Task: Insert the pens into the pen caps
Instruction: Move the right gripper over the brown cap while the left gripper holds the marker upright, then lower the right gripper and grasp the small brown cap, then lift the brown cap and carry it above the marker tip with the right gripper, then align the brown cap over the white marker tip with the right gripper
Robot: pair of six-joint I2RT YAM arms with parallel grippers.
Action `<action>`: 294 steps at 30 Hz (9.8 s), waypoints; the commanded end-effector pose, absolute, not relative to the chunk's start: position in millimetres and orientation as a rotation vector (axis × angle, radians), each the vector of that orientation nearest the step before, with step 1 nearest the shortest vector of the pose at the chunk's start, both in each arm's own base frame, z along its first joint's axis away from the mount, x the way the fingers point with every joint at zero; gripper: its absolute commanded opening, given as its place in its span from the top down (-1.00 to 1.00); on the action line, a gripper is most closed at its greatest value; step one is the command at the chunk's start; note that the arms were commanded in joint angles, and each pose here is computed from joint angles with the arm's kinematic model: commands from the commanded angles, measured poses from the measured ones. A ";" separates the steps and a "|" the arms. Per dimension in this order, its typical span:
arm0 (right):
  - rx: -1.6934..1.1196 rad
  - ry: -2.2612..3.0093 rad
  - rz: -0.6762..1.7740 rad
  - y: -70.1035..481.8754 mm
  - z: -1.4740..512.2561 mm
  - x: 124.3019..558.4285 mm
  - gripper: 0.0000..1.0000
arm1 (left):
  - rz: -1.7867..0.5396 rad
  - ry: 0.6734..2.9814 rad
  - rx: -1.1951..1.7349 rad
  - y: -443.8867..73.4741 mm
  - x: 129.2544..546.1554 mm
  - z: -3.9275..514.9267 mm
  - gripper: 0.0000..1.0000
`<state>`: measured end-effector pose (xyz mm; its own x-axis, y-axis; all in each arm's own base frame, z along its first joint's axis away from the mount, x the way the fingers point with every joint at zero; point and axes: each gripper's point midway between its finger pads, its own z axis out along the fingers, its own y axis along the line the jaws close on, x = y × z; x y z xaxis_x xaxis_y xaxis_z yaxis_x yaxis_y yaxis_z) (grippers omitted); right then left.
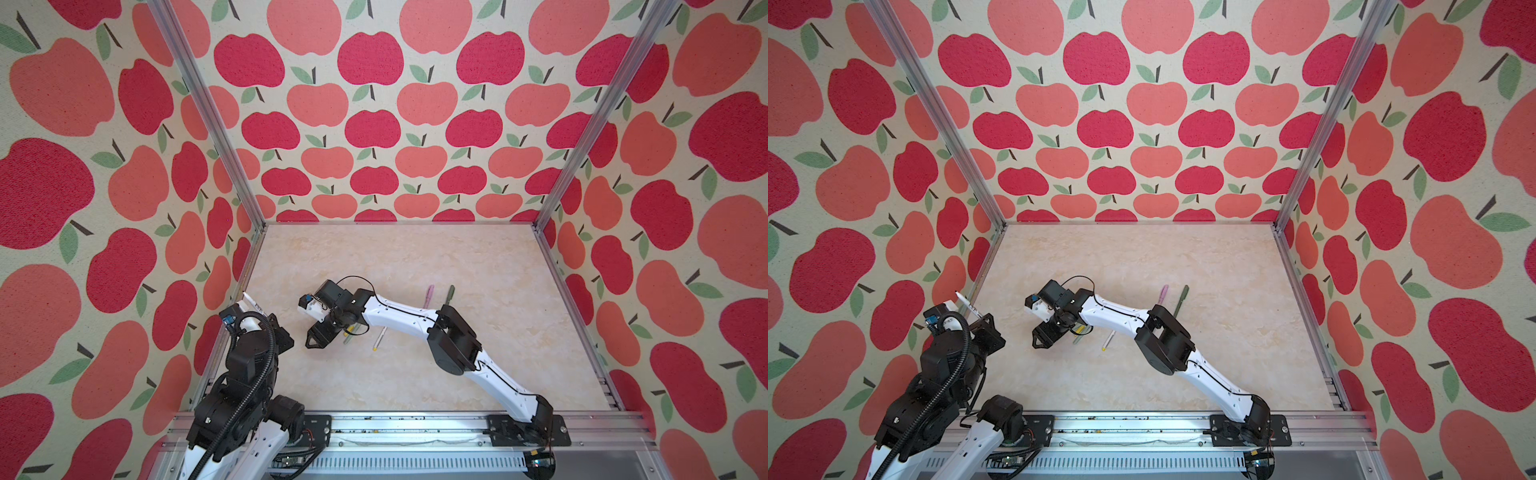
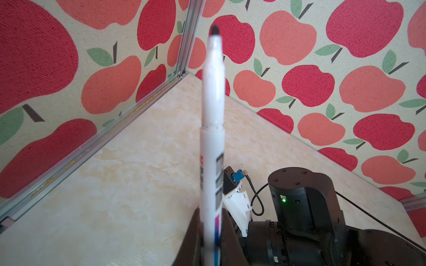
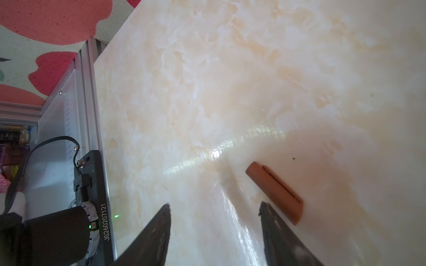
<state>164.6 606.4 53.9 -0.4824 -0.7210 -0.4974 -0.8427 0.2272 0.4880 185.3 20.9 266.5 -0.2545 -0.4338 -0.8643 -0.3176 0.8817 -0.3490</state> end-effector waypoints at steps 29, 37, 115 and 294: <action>-1.236 2.497 1.157 603.4 23.8 218.9 -0.25 | -0.062 1.856 -0.552 27.5 184.4 265.4 1.00; -1.249 2.483 1.159 613.5 14.6 221.8 -0.18 | -0.049 1.863 -0.534 26.0 188.3 269.9 1.00; -0.908 2.613 0.238 427.0 -9.8 365.2 0.71 | -0.314 2.093 -0.307 -62.3 247.1 223.6 1.00; -0.313 2.182 1.535 370.1 250.0 334.1 0.98 | -0.767 2.231 0.331 -280.1 295.9 184.5 1.00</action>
<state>338.8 365.3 253.5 -0.8677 0.0870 -0.4894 -0.4283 0.3686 0.8250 290.1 -281.0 172.0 -0.7113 0.0189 -0.7027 0.4433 0.7878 -0.4275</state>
